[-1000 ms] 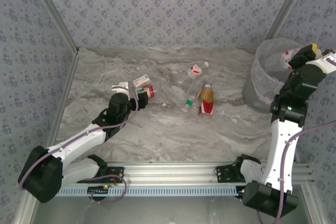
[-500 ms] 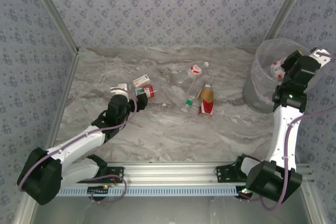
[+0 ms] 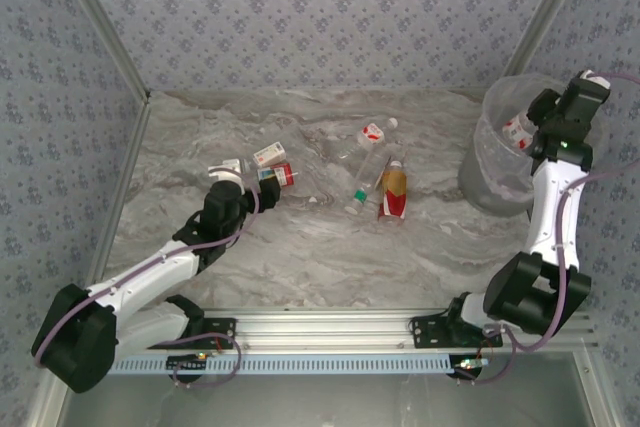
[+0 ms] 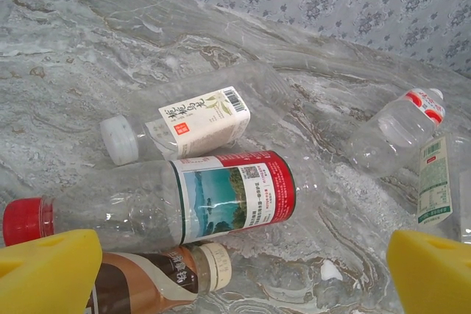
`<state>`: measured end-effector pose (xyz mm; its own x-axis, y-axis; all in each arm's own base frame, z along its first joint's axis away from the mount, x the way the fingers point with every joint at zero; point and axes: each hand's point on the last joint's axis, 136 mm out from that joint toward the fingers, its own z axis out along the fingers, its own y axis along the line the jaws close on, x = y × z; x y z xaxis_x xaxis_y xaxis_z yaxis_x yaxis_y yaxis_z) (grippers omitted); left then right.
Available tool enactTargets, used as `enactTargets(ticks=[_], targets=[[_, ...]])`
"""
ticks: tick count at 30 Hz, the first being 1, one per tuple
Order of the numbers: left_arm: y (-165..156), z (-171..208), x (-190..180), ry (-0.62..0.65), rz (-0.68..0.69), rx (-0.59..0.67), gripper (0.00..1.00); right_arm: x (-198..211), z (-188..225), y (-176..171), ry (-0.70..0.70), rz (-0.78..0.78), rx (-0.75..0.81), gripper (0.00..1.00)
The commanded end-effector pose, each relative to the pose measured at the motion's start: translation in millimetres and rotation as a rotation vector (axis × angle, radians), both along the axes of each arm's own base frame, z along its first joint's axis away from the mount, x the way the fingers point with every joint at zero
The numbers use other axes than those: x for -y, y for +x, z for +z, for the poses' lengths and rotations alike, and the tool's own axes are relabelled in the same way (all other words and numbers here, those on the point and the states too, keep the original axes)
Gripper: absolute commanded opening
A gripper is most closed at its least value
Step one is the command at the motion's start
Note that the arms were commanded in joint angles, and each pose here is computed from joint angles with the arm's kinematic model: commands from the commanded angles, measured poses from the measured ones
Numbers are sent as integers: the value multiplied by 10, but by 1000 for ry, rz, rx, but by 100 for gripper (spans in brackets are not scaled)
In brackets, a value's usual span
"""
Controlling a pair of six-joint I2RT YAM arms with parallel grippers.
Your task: Put the plastic bottles in the bin
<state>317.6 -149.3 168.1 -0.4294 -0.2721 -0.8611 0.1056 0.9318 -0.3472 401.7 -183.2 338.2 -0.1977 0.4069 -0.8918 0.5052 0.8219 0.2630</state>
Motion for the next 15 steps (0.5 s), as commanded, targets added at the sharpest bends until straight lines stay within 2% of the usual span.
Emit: enactTargets(ticks=[1,7,9,14,15], targets=[[9,51,-11,-24,8,9,99,-90,-72,51,41,62,-48,13],[15,47,-25,-19,18,3,100,-84,-196,159,62,84,-82,18],[14,37,-26,-20,20,0,99,-67,-228,192,55,91,-90,23],[9,21,-34,-21,24,-7,99,-21,-308,217,58,86,-124,50],[9,22,-40,-20,26,-7,99,-18,-307,211,58,82,-126,59]])
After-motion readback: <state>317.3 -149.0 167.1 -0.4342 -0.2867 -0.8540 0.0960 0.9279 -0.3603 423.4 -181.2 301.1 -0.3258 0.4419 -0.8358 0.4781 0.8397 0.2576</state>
